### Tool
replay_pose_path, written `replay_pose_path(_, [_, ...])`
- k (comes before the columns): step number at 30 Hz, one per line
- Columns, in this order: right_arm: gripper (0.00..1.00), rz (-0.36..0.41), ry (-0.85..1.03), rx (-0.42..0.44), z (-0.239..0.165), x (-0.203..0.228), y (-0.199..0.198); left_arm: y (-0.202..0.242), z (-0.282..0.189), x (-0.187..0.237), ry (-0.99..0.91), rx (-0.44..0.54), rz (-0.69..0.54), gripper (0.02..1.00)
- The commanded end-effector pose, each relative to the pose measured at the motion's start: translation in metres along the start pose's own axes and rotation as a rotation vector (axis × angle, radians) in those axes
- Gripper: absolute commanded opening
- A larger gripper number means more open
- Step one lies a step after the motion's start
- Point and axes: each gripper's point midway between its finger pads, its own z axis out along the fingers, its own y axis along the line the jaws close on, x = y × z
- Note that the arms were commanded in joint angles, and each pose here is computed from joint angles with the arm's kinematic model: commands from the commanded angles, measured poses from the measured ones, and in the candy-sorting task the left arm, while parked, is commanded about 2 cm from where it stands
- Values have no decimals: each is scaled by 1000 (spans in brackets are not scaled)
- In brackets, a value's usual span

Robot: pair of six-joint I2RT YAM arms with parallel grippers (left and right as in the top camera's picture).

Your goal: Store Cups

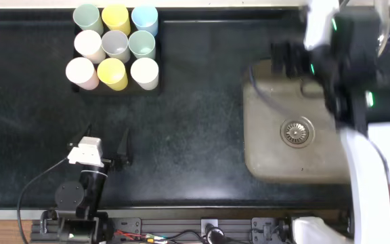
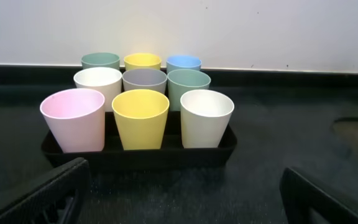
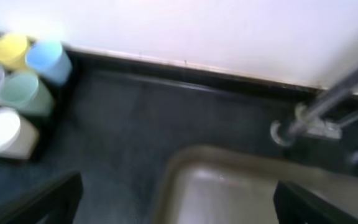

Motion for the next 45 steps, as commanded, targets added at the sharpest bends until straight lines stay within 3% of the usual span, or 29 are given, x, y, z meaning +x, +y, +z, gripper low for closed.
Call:
replay_pose_path(1, [998,-61,-146,-41,-52,31,18,0,0,0,-3,5,-7,998])
replay_pose_path(12, [998,-64,-433,-38,-98,89,30,0,0,0,-3,5,-7,1000])
replay_pose_path(24, [998,-105,-824,-29,-92,110,30,0,0,0,-3,5,-8,1000])
replay_pose_path(40, [998,-73,-639,-44,-10,188,25,0,0,0,-3,5,-8,1000])
replay_pose_path(45, [998,-61,-620,-17,-8,191,20,0,0,0,-3,5,-7,1000])
